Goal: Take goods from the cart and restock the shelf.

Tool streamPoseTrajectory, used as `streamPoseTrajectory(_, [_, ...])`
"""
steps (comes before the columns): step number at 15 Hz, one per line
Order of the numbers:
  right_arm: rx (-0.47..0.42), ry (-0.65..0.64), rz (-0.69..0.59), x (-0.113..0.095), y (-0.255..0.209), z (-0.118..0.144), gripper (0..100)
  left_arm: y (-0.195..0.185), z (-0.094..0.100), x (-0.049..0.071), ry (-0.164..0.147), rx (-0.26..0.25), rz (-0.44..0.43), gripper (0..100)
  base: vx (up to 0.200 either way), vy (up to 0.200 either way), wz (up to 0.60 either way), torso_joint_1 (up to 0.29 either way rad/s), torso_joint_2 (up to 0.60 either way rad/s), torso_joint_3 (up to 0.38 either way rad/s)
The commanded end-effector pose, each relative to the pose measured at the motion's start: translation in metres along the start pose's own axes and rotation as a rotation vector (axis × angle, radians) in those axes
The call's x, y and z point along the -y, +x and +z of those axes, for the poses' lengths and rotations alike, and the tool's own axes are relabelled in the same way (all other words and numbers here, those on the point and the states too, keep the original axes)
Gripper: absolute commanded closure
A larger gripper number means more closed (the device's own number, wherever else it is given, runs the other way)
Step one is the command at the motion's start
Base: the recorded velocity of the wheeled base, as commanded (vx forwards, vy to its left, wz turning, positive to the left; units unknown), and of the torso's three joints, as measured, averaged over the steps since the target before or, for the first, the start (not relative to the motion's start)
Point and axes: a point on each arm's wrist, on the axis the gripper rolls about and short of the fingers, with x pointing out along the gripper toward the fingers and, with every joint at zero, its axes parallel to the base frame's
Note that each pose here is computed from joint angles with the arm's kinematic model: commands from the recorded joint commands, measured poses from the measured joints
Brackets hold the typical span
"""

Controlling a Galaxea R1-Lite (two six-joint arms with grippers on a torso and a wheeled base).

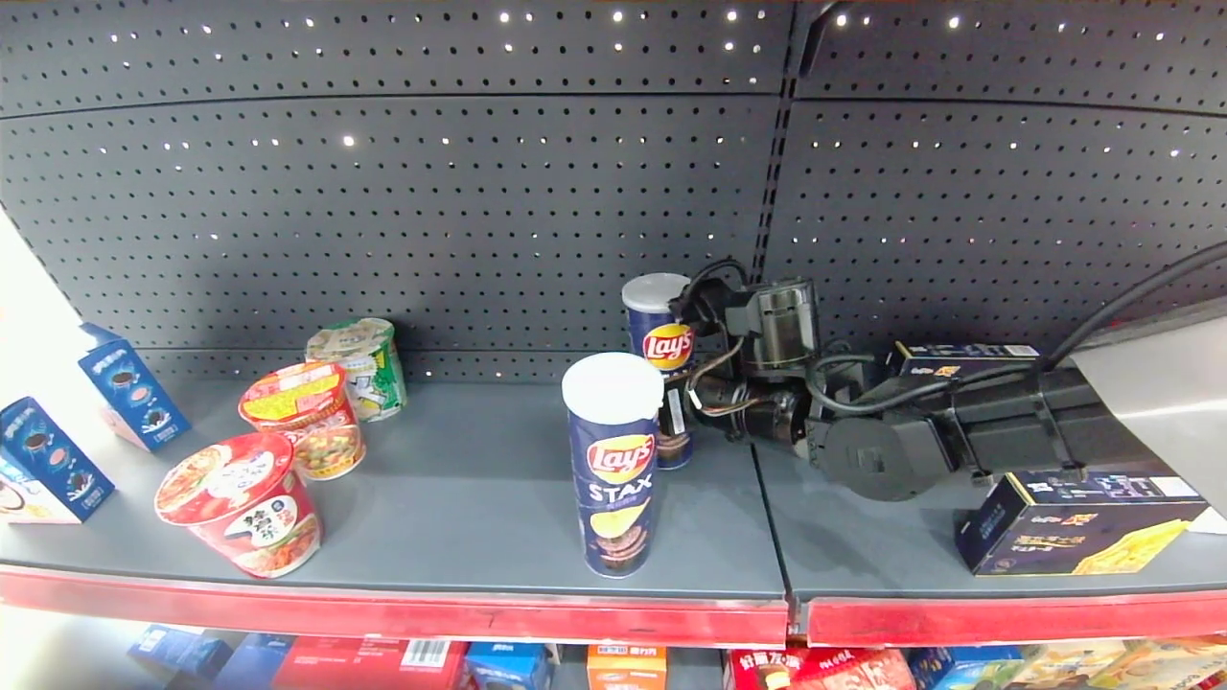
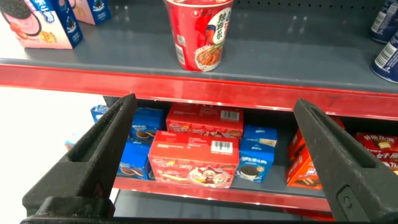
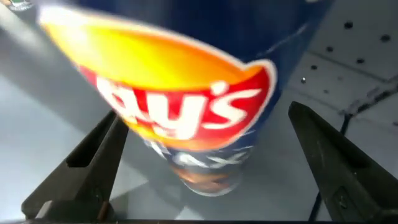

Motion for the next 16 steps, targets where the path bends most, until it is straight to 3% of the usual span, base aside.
streamPoseTrajectory(1, [-0.005, -0.005, 0.01, -0.004, -0.011, 0.0, 0, 0.0, 0.0, 0.0, 0.0, -0.001, 0.001, 0, 0.0, 0.0, 0.0, 0.0, 0.0, 0.0])
streamPoseTrajectory(12, [-0.073, -0.089, -0.012, 0.018, -0.089, -0.016, 0, 0.0, 0.0, 0.0, 0.0, 0.0, 0.001, 0, 0.0, 0.0, 0.0, 0.0, 0.0, 0.0])
streamPoseTrajectory(16, [0.109, -0.05, -0.101, 0.053, -0.158, 0.027, 0, 0.0, 0.0, 0.0, 0.0, -0.001, 0.001, 0, 0.0, 0.0, 0.0, 0.0, 0.0, 0.0])
